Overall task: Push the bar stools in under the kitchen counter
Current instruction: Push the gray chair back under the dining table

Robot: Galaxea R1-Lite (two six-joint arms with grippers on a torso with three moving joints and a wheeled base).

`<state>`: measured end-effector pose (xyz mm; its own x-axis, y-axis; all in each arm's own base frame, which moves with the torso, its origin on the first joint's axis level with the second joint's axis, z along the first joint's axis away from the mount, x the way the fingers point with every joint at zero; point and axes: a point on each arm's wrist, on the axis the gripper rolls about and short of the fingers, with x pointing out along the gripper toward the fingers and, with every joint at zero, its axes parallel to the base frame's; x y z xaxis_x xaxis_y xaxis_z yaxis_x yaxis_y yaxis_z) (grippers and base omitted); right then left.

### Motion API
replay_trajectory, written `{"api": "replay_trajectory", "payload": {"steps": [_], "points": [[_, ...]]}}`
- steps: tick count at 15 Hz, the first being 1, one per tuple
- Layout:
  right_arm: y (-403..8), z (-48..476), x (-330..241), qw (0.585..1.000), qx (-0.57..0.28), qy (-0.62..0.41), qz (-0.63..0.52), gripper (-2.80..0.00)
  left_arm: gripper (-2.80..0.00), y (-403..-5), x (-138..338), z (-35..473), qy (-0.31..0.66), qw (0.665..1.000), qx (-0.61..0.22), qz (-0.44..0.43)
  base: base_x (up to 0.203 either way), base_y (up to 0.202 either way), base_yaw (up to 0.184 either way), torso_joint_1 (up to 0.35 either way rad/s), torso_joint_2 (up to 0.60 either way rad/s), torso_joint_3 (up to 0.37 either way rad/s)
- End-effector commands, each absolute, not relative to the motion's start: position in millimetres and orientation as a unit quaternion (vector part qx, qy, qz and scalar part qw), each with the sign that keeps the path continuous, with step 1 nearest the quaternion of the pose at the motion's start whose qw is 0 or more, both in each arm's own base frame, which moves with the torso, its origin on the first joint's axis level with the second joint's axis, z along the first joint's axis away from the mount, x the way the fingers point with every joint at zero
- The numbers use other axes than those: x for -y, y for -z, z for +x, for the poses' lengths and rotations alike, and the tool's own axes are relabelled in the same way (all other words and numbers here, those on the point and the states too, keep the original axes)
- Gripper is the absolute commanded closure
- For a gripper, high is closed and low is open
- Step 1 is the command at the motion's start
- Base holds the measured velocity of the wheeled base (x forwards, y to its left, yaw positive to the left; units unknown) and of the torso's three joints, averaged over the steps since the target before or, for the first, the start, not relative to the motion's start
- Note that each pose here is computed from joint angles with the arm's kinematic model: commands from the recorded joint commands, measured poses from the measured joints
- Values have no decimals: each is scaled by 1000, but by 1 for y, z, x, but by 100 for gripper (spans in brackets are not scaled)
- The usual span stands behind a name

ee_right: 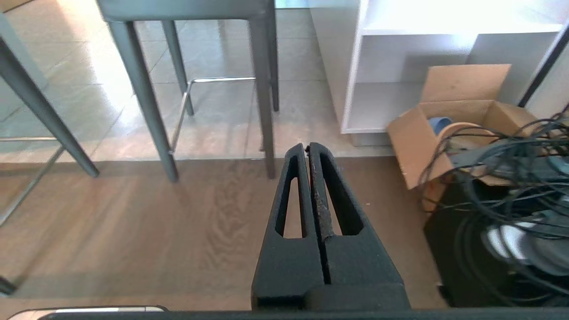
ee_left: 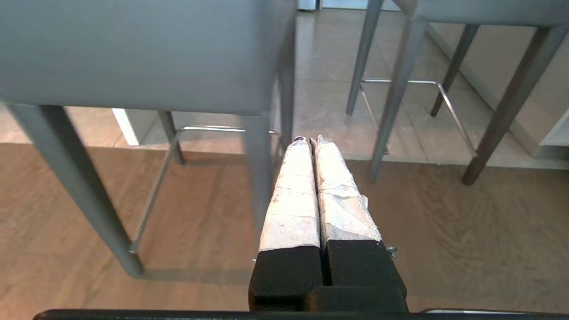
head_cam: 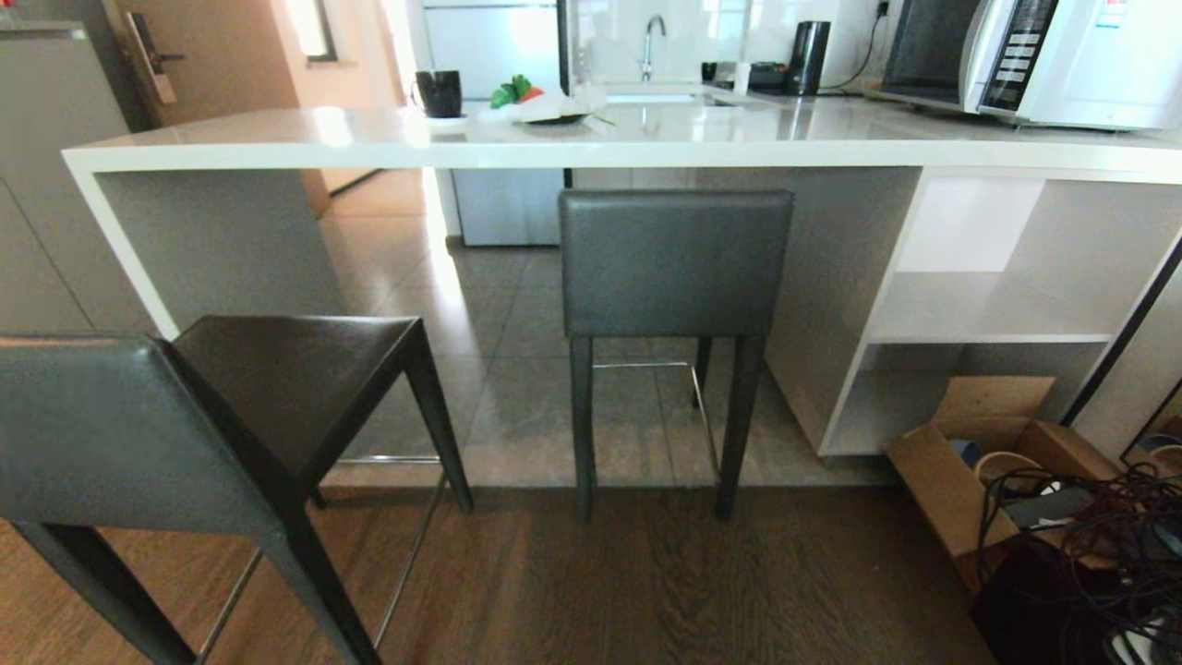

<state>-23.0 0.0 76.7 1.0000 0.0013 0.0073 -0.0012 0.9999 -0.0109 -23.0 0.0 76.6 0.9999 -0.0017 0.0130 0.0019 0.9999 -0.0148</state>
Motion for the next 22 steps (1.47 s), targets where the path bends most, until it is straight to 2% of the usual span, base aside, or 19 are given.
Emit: {"api": "replay_trajectory", "payload": {"steps": [1,22], "points": [[-77,-23,0,1000,3,-1,-4,0,0,-76,0,-23,1,1000,5,-8,0,196,-1,0,2,2],[-77,-23,0,1000,3,-1,-4,0,0,-76,0,-23,0,1000,5,-8,0,198,-1,2,2,3]]}}
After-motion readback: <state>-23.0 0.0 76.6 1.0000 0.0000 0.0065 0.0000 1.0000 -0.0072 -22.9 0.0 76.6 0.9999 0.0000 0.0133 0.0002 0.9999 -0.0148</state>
